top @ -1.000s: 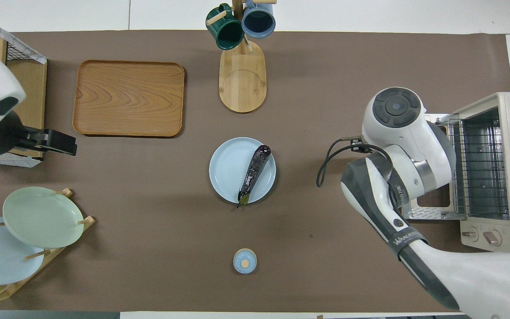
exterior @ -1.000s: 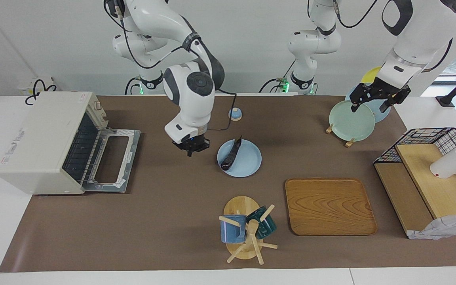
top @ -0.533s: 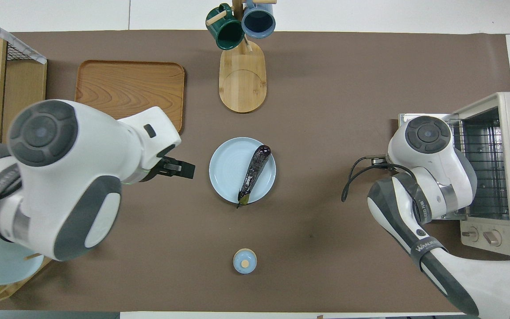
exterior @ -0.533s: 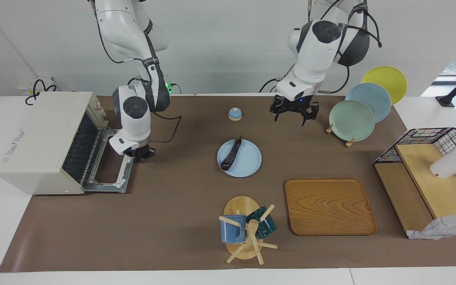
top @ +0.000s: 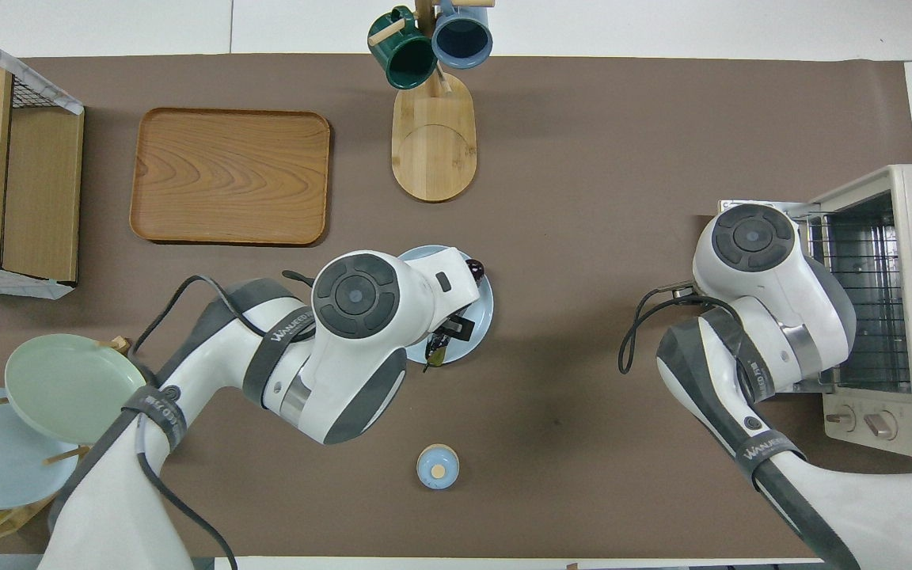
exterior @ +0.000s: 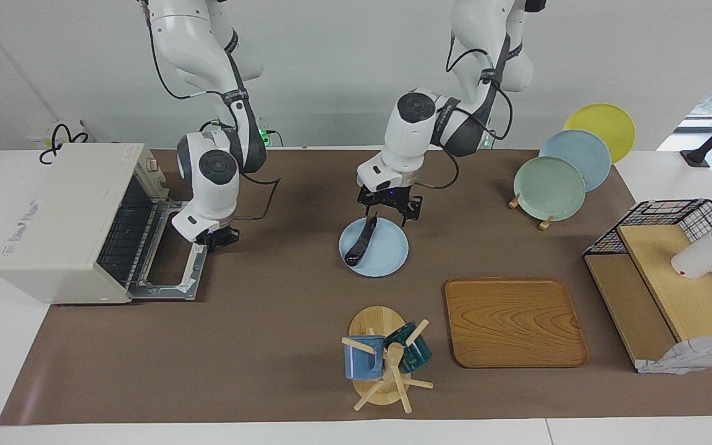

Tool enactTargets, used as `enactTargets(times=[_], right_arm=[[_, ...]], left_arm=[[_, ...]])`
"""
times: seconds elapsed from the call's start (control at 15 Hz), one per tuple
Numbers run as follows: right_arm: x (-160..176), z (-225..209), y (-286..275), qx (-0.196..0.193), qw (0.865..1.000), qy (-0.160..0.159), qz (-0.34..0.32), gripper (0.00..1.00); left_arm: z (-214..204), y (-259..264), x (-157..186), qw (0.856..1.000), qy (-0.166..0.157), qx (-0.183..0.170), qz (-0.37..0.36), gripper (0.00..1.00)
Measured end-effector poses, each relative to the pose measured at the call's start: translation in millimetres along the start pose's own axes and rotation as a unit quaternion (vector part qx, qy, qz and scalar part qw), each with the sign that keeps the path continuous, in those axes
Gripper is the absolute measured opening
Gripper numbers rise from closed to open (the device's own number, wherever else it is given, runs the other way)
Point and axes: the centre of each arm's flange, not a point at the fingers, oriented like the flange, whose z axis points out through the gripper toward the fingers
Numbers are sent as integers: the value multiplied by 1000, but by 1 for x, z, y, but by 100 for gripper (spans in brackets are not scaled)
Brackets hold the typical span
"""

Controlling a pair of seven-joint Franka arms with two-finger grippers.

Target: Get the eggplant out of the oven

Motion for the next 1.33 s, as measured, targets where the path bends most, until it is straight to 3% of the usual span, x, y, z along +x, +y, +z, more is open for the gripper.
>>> enactTargets(times=[0.27, 0.67, 0.93, 1.07, 1.33], right_arm=[[-14, -54, 58, 24, 1000, 10, -17, 1], [-35, -80, 134, 36, 999, 23, -19, 1], [-41, -82, 166, 51, 998, 15, -21, 1], [-47, -84, 181, 78, 997, -16, -17, 1], [-41, -136, 183, 132, 991, -12, -7, 1]], left_arm=[[45, 17, 1, 1000, 6, -3, 12, 100], [54, 19, 1, 1000, 7, -3, 14, 96], [54, 18, 2, 1000, 7, -3, 13, 49], [54, 15, 3, 1000, 8, -3, 10, 30], [48, 0, 10, 1000, 12, -4, -8, 30]])
